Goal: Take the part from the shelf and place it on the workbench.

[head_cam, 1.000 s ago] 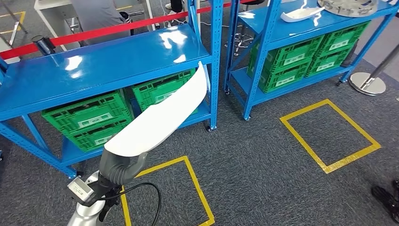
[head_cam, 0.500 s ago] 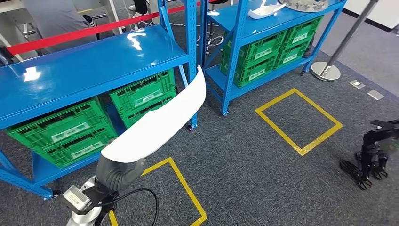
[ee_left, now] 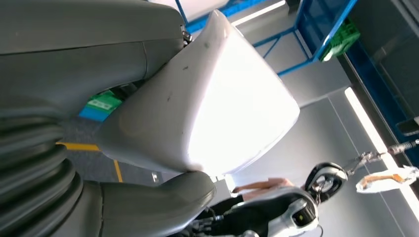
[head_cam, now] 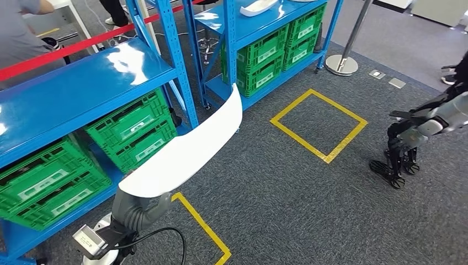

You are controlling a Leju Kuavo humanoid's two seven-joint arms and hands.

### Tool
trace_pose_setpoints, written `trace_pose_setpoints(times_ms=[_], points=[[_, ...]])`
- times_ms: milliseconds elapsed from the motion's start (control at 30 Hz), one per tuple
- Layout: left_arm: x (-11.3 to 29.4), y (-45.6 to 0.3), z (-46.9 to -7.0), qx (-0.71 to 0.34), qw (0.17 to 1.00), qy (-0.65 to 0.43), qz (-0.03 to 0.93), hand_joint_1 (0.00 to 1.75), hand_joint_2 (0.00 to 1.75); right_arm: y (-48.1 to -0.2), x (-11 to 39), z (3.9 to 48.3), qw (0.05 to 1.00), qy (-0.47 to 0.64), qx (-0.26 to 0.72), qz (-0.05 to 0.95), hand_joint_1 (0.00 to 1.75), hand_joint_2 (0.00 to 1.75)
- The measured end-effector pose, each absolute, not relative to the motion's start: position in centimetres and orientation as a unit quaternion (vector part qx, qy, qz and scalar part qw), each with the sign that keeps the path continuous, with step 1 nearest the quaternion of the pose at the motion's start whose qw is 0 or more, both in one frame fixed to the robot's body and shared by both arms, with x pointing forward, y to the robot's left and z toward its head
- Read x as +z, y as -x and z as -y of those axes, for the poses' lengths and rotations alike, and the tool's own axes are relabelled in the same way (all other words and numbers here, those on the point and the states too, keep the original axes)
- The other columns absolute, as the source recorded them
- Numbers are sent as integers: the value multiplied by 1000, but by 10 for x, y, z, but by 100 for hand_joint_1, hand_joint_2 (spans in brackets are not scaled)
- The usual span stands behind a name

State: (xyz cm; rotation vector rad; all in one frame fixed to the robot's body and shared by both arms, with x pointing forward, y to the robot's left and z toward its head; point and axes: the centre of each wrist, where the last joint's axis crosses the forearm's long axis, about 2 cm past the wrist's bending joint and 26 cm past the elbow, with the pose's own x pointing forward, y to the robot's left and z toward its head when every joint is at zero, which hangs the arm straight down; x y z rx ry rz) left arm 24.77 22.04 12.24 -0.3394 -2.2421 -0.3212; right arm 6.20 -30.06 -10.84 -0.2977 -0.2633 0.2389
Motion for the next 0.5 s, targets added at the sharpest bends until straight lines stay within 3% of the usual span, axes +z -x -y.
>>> trace_pose_setpoints(times_ms=[500], points=[[117,-244,-221,-131,421,139,887,175,175,-55,-110,298,974,138,130,124,0,175]])
